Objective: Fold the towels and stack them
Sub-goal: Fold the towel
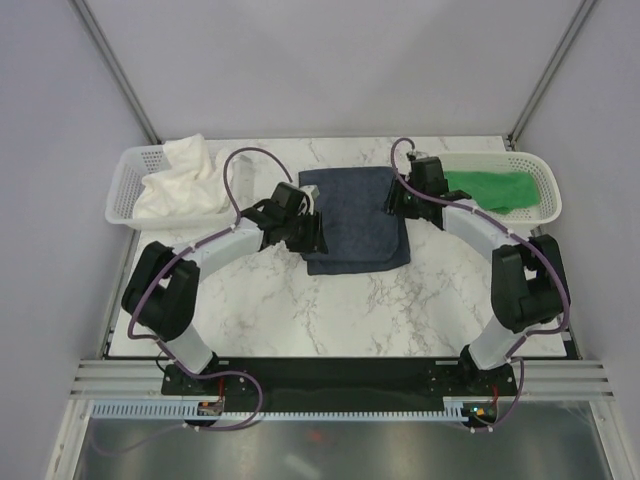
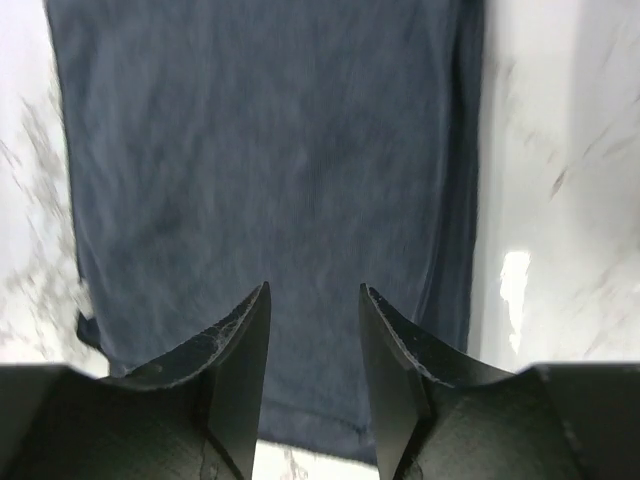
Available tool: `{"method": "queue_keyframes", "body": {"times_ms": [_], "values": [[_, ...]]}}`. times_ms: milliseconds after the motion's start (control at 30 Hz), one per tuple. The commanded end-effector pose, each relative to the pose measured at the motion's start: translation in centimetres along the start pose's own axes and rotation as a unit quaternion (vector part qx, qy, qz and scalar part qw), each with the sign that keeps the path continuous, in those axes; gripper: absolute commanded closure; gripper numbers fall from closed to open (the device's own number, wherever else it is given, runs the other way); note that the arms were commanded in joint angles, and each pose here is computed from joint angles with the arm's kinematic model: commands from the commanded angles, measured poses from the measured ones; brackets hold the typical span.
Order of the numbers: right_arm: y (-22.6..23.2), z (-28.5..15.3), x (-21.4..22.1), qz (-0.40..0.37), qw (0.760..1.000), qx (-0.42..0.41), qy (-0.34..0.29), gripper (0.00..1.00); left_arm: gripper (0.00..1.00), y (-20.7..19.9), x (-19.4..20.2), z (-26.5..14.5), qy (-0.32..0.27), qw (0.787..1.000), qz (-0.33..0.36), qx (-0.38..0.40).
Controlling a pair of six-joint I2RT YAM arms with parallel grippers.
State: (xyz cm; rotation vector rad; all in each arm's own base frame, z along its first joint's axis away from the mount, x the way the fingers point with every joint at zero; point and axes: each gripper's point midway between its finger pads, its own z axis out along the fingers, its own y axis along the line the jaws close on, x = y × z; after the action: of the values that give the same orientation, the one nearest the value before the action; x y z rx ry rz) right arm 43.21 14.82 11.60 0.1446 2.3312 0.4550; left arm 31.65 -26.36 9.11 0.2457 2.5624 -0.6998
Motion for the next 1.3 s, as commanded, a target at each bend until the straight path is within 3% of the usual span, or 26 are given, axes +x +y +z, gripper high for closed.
{"method": "queue_keyframes", "body": {"times_ms": [0,433,800,867,1033,1267], "values": [[0.0,-1.5,2.4,0.004,1.000,0.016,0.002,0.53,0.53,-2.5,0.0,-0.3,-0.033,0.998,-0.012,0.043],[-3.4,-3.0,9.5,0.030,0.998,0.057,0.010,0.57,0.58,3.9,5.0,2.1,-0.008,0.994,-0.059,-0.094],[-4.2,-3.6,13.9,0.085,0.995,0.053,0.006,0.64,0.62,8.5,6.3,-0.1,-0.005,0.975,-0.088,-0.204],[-3.9,-4.3,14.2,0.094,0.995,0.046,0.000,0.64,0.62,8.5,5.3,-1.5,-0.026,0.975,-0.096,-0.197],[-2.9,-6.3,11.8,0.103,0.993,0.038,-0.030,0.59,0.45,6.4,1.7,-3.4,-0.088,0.986,-0.084,-0.118],[-1.6,-6.2,8.8,0.085,0.995,0.042,-0.033,0.54,0.44,5.7,1.3,-0.6,-0.048,0.992,-0.098,-0.063]]}}
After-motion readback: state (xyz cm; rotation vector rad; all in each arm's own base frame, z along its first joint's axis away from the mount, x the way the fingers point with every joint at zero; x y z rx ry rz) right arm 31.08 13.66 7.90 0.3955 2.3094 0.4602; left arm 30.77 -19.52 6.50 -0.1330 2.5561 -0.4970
